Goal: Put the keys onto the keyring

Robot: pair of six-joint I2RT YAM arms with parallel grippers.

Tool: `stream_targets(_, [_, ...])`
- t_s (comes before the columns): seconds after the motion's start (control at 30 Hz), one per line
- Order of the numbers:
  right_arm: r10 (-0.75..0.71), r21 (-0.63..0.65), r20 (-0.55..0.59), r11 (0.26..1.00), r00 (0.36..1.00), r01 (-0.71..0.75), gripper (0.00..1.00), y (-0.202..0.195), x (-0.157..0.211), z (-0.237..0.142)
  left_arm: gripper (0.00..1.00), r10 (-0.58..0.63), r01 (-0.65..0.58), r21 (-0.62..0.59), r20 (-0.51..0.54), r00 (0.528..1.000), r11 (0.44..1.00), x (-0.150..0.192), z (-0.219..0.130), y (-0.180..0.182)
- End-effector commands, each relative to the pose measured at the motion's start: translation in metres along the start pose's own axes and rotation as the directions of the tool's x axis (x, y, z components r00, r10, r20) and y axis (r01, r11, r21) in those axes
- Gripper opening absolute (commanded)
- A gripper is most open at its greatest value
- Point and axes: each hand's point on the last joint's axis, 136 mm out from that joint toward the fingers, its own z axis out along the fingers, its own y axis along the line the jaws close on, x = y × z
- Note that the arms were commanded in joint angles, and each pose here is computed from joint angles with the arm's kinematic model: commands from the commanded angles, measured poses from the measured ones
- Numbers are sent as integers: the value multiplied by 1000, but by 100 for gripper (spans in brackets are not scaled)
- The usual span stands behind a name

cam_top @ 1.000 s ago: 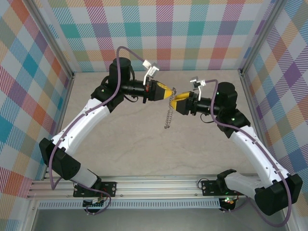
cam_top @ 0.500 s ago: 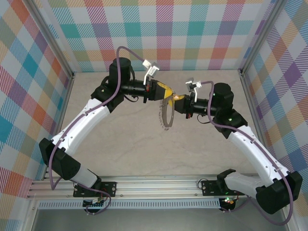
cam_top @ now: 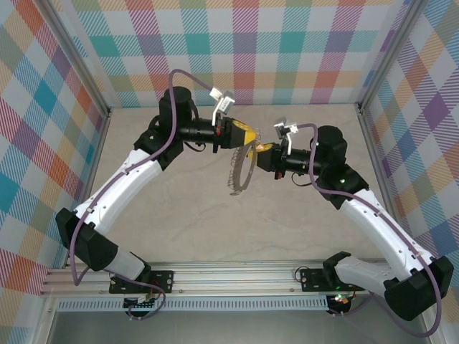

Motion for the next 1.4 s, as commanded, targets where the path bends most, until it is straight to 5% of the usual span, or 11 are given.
stream_targets(0.0, [-29,-34,1,999,1000,29,0,8,-6,9,0,83,-85,26,61,995,996,-18,-6,-24])
stream_targets(1.37, [-58,182,-136,980,989,82,0,-9,13,-12,0,80,-80,-4,27,996,997,1,-6,-15])
